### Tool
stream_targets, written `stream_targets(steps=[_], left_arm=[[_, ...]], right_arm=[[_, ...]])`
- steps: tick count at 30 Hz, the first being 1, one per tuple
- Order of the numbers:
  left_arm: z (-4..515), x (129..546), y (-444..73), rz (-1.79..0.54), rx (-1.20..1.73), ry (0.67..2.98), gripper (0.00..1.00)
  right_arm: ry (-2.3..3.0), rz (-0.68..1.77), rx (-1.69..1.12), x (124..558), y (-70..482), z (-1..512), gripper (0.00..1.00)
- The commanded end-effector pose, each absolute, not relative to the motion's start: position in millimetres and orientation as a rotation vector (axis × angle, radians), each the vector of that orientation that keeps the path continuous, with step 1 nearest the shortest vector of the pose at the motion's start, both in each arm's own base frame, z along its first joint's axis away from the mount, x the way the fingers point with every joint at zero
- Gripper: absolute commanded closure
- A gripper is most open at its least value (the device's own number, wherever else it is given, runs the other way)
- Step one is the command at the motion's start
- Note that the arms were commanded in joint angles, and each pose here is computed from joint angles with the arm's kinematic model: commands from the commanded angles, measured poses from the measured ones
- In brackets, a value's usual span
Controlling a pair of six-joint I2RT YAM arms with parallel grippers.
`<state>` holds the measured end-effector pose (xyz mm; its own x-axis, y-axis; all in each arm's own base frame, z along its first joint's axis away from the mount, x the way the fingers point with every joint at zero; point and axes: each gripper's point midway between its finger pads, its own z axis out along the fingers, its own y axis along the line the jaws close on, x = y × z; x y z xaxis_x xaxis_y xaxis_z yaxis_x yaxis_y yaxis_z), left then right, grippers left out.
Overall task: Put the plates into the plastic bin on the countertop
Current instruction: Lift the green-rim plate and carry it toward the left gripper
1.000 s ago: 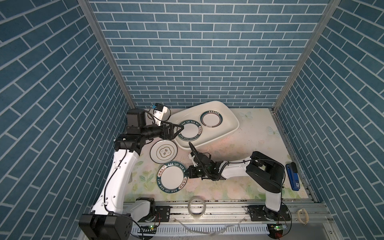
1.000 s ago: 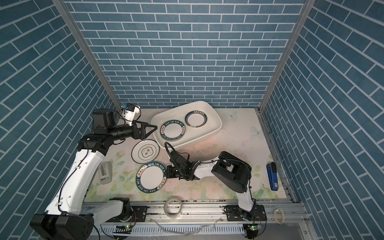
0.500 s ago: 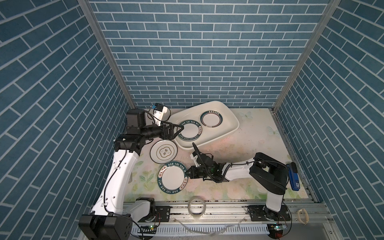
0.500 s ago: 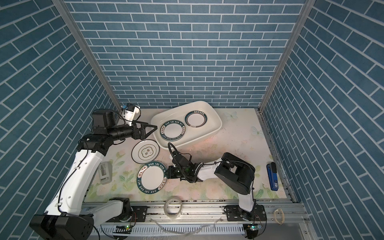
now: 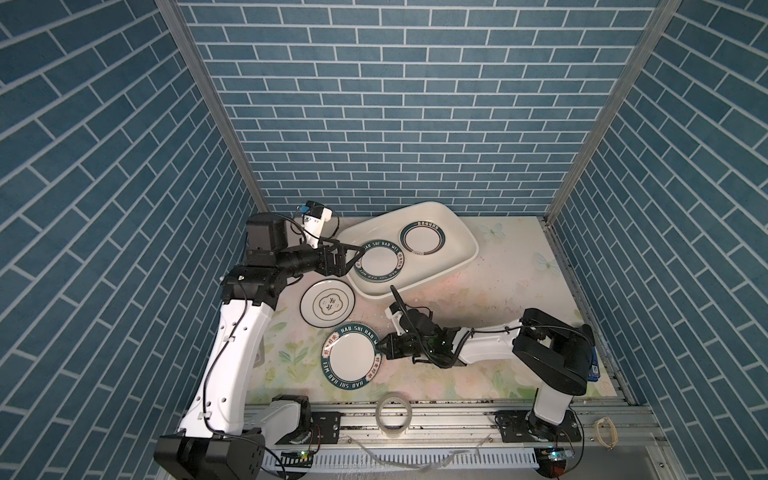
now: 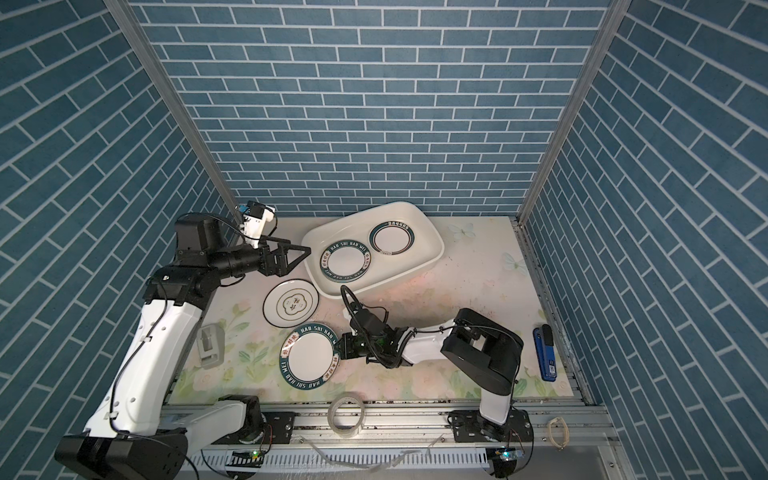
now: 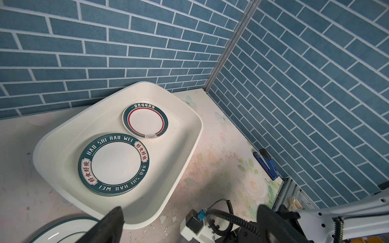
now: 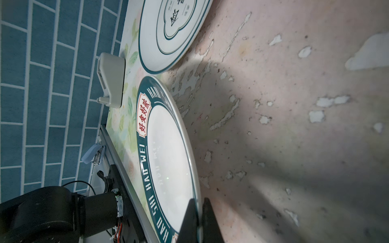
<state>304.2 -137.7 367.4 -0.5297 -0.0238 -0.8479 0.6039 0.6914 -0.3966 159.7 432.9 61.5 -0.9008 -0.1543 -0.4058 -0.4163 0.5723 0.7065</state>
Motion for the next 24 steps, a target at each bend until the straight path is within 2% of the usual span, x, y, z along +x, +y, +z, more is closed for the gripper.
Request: stream_targets(steps=[1, 19, 24], left_arm=[[372.3, 305.0, -130.1, -0.805, 0.439, 1.982, 0.01], [390.6, 312.1, -108.4, -0.645, 0.343, 2.0, 0.0], [405.2, 305.8, -105.9, -0.579, 0.414, 1.973, 0.01]], right_arm=[[2.425, 1.265, -0.512, 163.6, 436.0, 86.7, 1.0], [2.303, 1.348, -0.57, 166.6, 438.2, 155.3, 1.0], [2.265, 1.384, -0.576, 171.6, 434.7, 182.4, 1.0]])
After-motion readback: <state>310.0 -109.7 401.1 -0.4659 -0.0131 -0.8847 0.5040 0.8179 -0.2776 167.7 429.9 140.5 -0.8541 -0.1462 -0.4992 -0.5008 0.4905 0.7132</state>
